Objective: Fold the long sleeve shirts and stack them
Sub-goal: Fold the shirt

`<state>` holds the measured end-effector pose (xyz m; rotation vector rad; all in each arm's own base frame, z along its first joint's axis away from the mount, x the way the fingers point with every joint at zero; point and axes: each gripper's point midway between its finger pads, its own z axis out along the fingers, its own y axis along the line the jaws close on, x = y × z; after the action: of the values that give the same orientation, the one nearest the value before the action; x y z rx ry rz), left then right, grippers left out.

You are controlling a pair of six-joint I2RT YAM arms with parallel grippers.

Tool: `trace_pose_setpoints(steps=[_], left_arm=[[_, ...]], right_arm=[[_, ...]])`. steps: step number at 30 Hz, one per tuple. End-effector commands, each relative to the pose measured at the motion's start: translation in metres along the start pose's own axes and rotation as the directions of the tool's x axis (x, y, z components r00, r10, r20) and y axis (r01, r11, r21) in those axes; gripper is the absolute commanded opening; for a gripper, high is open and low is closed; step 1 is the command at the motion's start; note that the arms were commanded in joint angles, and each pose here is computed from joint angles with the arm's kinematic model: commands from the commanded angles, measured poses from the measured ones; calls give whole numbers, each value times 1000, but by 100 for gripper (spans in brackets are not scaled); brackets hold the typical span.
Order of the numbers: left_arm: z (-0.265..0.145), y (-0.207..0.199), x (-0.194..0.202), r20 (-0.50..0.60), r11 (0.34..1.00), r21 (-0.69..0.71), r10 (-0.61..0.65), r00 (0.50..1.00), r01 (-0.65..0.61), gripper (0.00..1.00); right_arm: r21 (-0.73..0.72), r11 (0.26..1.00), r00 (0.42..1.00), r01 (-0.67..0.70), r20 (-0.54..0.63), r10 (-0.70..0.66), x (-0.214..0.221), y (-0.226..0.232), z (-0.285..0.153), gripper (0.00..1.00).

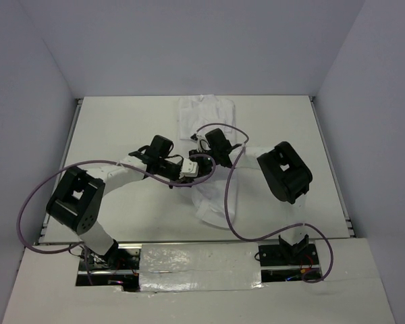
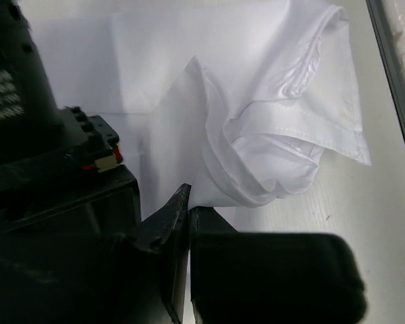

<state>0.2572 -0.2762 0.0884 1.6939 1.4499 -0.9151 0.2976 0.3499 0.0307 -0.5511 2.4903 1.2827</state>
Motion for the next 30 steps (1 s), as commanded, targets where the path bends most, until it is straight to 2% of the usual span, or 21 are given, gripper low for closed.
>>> trace_pose_setpoints(steps=[1,5,6,9,11,14,15,16,17,18,19,22,23,24,27,30], left_arm=[[0,8,-14,53,998,17,-69,996,68,14],[-1,4,-9,43,998,34,-46,998,44,12],[-2,3,-9,44,998,37,-45,998,43,12],[-2,1,-8,47,998,38,-52,998,50,12],[-3,3,-11,62,998,27,-59,996,57,12],[-2,5,-8,67,996,16,-84,994,84,11],[-2,6,-8,71,996,13,-89,993,89,11],[-2,6,-7,73,996,13,-92,993,91,11],[-2,5,-6,74,995,14,-95,993,94,11],[-2,5,-6,75,995,15,-98,992,97,11],[-2,6,-6,76,995,8,-100,992,100,11],[-3,11,-5,78,994,-12,-108,991,109,11],[-4,12,-4,78,993,-17,-111,991,113,11],[-4,13,-4,79,993,-18,-113,990,115,11],[-4,11,-3,78,993,-12,-118,990,119,11],[-3,11,-2,79,992,-11,-121,989,123,11]], right_arm=[[37,989,984,143,99,-146,-50,29,-35,42],[139,980,962,140,216,-168,-90,38,-94,52],[201,975,954,100,260,-151,-98,24,-113,54],[312,946,917,89,346,-201,-88,19,-163,56],[420,899,882,124,369,-294,-65,18,-193,58],[468,815,808,342,297,-509,-22,42,-203,60],[452,734,736,507,216,-641,3,56,-199,63],[444,684,695,578,171,-698,16,59,-197,66],[436,625,645,648,123,-754,28,61,-196,73],[399,526,558,751,42,-829,53,63,-191,80],[385,495,530,779,16,-848,63,62,-190,82],[299,466,501,832,-45,-864,97,64,-183,87],[273,463,501,843,-88,-861,110,61,-180,99],[231,439,474,869,-131,-871,127,63,-172,100],[260,388,450,884,-255,-856,144,43,-165,100],[263,345,418,901,-308,-855,151,38,-153,100]])
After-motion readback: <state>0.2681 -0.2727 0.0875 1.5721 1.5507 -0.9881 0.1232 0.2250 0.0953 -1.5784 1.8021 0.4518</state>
